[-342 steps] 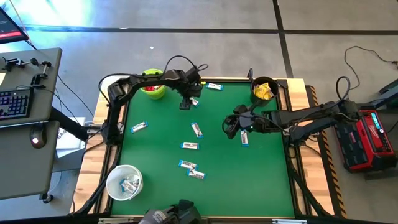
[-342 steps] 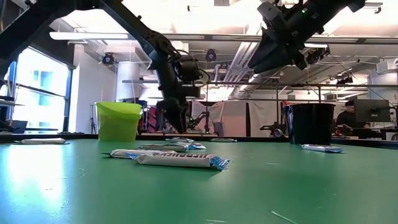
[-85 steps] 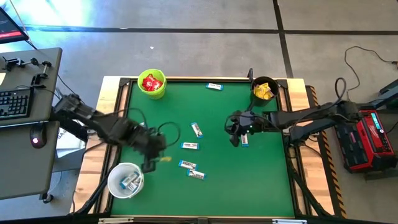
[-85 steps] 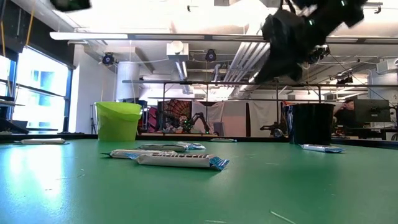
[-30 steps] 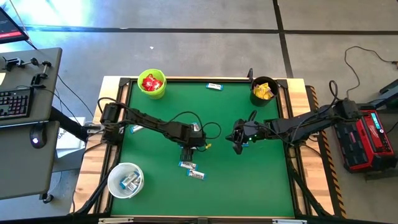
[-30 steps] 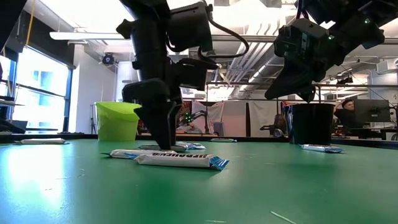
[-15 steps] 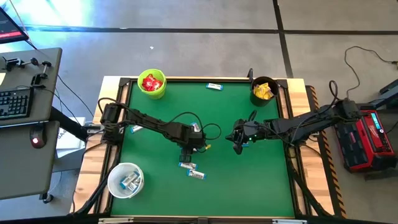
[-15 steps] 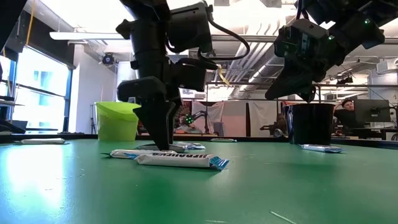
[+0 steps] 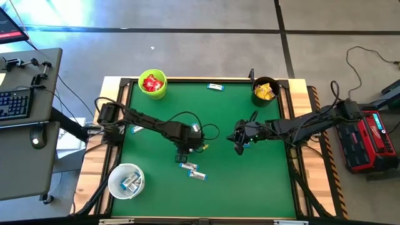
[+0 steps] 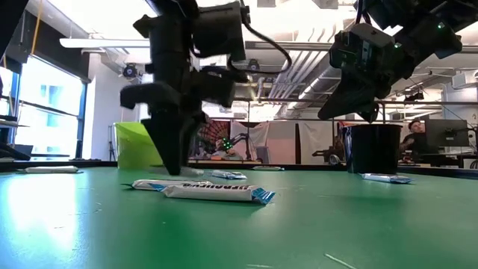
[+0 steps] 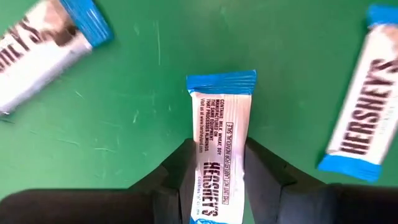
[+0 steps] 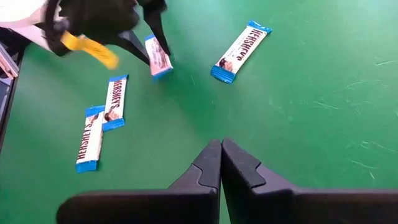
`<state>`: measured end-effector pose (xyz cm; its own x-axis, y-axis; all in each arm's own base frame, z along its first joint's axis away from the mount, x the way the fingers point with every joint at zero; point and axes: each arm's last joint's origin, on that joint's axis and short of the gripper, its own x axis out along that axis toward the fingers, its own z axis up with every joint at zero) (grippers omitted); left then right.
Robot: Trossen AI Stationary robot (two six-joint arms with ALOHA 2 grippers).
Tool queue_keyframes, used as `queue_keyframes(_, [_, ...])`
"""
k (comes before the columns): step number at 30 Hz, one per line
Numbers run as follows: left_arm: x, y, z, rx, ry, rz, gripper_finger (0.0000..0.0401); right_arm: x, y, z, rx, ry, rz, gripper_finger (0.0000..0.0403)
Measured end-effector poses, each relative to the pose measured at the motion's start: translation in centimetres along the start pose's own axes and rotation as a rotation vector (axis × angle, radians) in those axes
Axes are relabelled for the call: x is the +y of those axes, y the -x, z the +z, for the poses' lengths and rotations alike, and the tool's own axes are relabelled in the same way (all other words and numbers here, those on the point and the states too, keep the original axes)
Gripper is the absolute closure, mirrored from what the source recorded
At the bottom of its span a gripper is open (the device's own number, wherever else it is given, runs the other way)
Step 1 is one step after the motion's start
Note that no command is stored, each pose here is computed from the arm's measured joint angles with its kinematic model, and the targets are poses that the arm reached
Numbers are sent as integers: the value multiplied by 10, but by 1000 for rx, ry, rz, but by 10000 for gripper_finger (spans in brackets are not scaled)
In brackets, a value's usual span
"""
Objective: Sort candy by brand, put in halloween buckets
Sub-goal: Put the white chocolate into the white bucket
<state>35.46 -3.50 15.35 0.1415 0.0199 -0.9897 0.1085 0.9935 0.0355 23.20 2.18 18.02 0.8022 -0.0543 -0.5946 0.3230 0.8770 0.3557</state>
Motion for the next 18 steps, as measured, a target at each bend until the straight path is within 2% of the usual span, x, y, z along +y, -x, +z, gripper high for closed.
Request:
queue_keyframes(6, [0,32,-4,-69,0,-10,306,0,0,0,-4,8,1,403])
queue_keyframes(9, [-2,53,-9,-112,3,-50,306,0,0,0,-5,13,2,403])
queue_keyframes(18, [-35,117,-45,-139,24,-111,306,1,0,1,-12,24,6,403])
